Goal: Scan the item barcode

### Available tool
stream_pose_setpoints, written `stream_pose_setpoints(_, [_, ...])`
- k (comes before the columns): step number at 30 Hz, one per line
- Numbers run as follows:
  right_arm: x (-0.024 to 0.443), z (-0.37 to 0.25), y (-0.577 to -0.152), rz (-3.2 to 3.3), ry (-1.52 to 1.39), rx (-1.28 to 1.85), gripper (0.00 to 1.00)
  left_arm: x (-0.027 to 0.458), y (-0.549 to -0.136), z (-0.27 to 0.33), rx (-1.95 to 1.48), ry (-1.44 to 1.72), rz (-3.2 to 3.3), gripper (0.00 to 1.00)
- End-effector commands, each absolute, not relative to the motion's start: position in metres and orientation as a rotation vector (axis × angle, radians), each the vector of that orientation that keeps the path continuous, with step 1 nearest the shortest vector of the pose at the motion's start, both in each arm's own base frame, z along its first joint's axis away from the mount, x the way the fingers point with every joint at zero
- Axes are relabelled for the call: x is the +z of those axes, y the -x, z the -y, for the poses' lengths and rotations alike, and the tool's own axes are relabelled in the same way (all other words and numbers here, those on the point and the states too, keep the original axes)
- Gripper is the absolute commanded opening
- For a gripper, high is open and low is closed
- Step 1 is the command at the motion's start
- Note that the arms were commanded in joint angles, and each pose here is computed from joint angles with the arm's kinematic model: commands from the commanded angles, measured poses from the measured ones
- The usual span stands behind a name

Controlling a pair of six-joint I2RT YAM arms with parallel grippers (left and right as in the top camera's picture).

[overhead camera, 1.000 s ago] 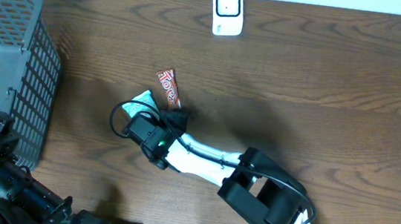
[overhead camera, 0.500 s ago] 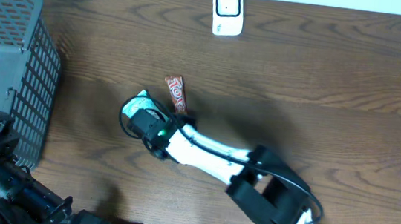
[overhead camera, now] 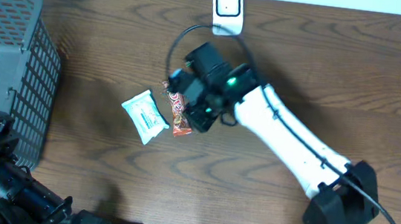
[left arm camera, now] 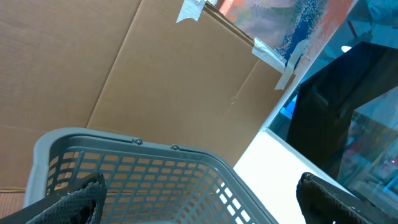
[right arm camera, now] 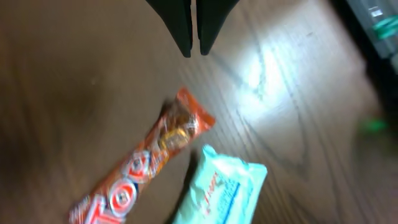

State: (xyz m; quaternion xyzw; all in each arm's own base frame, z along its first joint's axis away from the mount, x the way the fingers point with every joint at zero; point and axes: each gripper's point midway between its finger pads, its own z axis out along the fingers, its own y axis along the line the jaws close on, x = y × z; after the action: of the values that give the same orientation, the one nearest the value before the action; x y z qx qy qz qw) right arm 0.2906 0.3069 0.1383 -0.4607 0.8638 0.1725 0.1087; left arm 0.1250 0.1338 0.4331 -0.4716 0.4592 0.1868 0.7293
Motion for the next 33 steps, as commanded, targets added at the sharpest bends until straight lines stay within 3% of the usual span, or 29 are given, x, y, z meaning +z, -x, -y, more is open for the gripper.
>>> stream_pose_setpoints(1, [0.132,-0.306,-0.283,-2.654,1.256,0.686,0.47,0.435,-0.119,-0.137,0.412,1.055,-0.998,0.98])
stream_pose_setpoints(3, [0.129,-0.305,-0.284,-2.69,1.212,0.688,0.86,0.435,-0.119,-0.137,0.412,1.055,-0.998,0.98])
stream_pose_setpoints(4, [0.129,-0.307,-0.285,-2.7,1.184,0.693,0.99,0.435,-0.119,-0.137,0.412,1.055,-0.998,0.98])
stream_pose_setpoints(9, [0.12,-0.319,-0.298,-2.72,1.067,0.709,0.99,0.435,-0.119,-0.137,0.412,1.055,-0.998,0.98])
stream_pose_setpoints(15, [0.07,-0.322,-0.307,-2.827,0.987,0.498,0.76,0.435,-0.119,-0.137,0.412,1.055,-0.998,0.98])
stream_pose_setpoints(25, [0.022,-0.342,-0.302,-2.849,0.976,0.302,0.59,0.435,-0.119,-0.137,0.412,1.055,-0.998,0.98])
stream_pose_setpoints(31, [0.0,-0.334,-0.311,-2.835,0.933,0.107,0.35,0.435,-0.119,-0.137,0.413,1.055,-0.998,0.98])
stream_pose_setpoints(33, [-0.007,-0.33,-0.314,-2.838,0.919,0.063,0.34,0.435,-0.119,-0.136,0.412,1.055,-0.998,0.98])
